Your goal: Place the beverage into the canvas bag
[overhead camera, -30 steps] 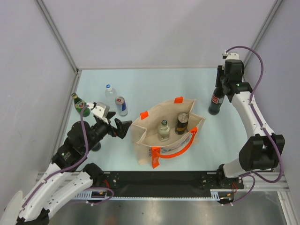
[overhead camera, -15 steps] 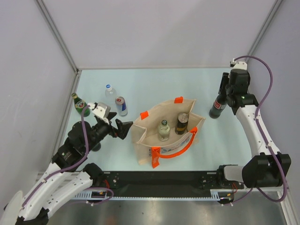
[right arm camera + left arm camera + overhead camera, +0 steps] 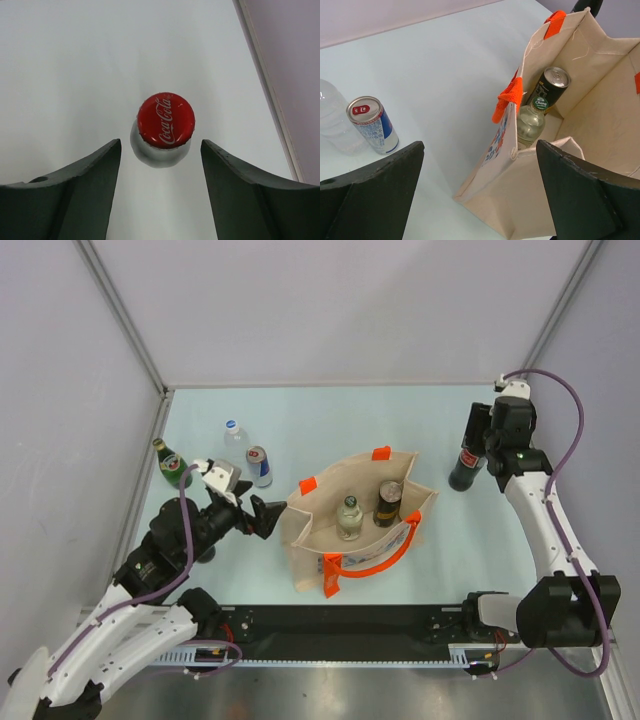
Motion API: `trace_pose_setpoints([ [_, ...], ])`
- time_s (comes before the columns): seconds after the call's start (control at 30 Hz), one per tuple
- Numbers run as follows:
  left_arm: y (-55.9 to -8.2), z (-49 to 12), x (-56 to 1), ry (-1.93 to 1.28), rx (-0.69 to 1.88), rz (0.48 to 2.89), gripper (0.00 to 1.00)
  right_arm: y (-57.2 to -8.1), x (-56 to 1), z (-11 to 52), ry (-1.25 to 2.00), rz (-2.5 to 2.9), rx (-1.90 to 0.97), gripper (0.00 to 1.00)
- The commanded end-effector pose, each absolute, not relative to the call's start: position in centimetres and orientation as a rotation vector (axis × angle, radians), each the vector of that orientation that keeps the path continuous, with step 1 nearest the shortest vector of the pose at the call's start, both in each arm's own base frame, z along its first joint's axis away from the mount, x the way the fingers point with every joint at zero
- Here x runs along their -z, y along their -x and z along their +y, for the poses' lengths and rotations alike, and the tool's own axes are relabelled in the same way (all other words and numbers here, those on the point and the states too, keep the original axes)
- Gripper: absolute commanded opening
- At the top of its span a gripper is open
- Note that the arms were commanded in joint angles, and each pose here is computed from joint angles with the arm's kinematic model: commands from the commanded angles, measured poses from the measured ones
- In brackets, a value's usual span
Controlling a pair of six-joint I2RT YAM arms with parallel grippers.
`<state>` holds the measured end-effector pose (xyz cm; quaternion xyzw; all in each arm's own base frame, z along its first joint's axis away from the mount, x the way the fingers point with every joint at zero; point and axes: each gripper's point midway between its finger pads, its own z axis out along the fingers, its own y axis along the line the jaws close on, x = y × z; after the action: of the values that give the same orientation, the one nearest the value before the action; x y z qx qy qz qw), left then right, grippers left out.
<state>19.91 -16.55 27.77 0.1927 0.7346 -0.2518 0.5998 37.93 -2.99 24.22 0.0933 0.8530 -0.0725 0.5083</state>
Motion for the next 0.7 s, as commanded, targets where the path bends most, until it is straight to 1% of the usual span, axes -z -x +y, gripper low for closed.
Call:
trace_pose_setpoints([
  [0.0, -19.9, -16.9, -28.3, -0.456, 0.596, 1.675, 1.00, -38.7, -24.7, -2.7, -0.212, 1.990, 0.129, 0.73],
  [0.03, -20.0, -17.0, -28.2, -0.460, 0.594, 1.680, 1.00, -38.7, -24.5, -3.4, -0.235, 1.981, 0.127, 0.74],
  [0.1, -19.9, -17.1, -28.1, -0.465, 0.599, 1.683, 1.00, -39.2, -23.6, -2.8, -0.217, 1.968, 0.081, 0.78],
  [0.13, -19.9, -17.1, -28.1, -0.465, 0.601, 1.683, 1.00, -39.3, -23.2, -2.7, -0.219, 1.968, 0.078, 0.82],
  [0.23, -19.9, -16.9, -28.3, -0.456, 0.593, 1.675, 1.00, -39.6, -22.6, -3.0, -0.226, 1.936, 0.089, 0.87],
  [0.3, -19.9, -16.9, -28.3, -0.458, 0.592, 1.676, 1.00, -39.6, -21.7, -3.1, -0.217, 1.937, 0.095, 0.88],
  [0.67, -20.0, -16.8, -28.3, -0.456, 0.589, 1.677, 1.00, -41.0, -19.3, -3.3, -0.177, 1.967, 0.119, 0.87],
])
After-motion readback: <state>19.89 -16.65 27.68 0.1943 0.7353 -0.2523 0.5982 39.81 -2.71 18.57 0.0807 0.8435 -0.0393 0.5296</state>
